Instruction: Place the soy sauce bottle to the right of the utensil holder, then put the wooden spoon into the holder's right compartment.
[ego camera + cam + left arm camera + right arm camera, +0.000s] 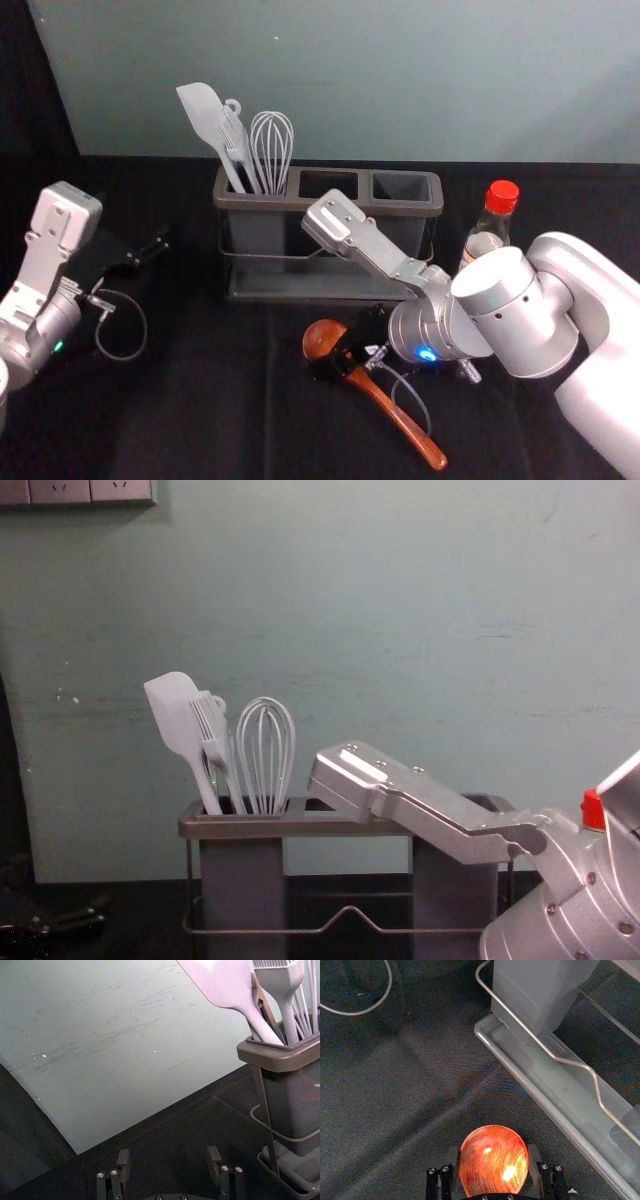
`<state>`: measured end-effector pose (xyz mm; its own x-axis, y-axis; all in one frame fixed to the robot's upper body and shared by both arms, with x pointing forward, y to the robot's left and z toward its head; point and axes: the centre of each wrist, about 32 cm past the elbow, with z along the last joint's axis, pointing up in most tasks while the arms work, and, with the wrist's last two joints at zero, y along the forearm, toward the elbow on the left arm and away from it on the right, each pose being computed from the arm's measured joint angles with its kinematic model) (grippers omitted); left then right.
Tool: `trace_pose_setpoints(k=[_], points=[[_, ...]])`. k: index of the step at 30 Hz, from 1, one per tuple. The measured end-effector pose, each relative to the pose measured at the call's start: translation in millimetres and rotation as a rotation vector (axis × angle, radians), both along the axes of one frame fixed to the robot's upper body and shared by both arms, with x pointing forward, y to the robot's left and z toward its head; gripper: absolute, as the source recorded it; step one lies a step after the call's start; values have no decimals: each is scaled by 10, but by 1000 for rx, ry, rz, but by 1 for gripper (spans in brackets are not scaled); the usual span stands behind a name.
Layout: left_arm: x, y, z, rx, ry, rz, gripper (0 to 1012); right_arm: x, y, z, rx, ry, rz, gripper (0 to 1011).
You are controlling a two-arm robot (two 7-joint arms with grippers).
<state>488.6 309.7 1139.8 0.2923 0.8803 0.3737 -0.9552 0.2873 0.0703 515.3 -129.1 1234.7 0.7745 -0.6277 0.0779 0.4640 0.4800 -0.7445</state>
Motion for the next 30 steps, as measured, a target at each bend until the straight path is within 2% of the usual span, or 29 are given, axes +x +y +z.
trace_pose_setpoints(k=[11,22,30], points=[[0,0,0,0,0,0,1005,-11,-4,6,6,-8,3,838],[0,0,0,0,0,0,1005,-191,-99,143,101,-175,1,838],[0,0,0,0,0,0,1005,-333,-171,365,171,-307,-5,838]])
